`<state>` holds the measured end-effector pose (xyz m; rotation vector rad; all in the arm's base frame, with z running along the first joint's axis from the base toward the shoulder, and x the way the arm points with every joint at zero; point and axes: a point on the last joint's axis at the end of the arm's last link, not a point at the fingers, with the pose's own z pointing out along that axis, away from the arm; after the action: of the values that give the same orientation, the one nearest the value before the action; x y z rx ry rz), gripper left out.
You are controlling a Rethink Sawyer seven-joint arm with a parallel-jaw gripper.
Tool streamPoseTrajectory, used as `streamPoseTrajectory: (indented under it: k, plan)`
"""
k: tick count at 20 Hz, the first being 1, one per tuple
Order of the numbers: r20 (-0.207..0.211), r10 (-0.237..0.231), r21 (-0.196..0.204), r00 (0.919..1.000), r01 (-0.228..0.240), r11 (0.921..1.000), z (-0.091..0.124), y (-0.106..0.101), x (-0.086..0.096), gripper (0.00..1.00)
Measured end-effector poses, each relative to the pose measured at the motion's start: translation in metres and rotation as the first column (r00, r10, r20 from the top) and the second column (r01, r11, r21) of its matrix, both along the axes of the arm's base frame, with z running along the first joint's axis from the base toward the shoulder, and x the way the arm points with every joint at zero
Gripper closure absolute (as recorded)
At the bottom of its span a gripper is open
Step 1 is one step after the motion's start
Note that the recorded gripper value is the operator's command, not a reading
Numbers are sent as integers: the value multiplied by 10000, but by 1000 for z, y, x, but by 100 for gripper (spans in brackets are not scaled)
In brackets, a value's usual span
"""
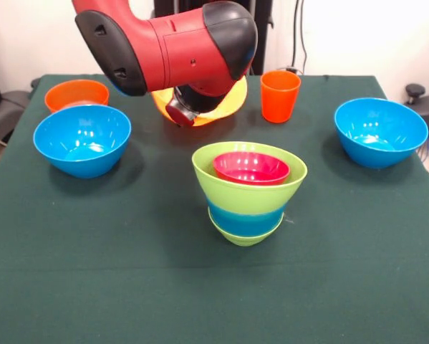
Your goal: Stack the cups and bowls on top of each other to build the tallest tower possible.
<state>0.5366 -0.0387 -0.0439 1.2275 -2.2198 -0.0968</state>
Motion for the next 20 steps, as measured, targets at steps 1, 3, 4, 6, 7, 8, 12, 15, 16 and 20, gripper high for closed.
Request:
streamPoseTrajectory:
  k: [1,3,4,6,7,8,12,15,16,20]
  plan:
    - [10,22,-18,10000,-22,10000,0,0,0,100]
    - [-1,28,-33,10000,-28,10000,0,0,0,100]
    - [9,32,-33,10000,-32,10000,0,0,0,100]
    - [13,32,-38,10000,-32,10000,-1,-1,0,100]
    - [2,29,-45,10000,-29,10000,0,-1,0,100]
    - [10,31,-46,10000,-31,10000,-1,-1,0,100]
    - [8,37,-50,10000,-36,10000,0,-1,0,100]
    - [28,31,-58,10000,-31,10000,1,-1,1,100]
    - [36,28,-67,10000,-27,10000,1,-2,1,100]
    - [273,-157,-48,9995,158,9999,15,-15,2,100]
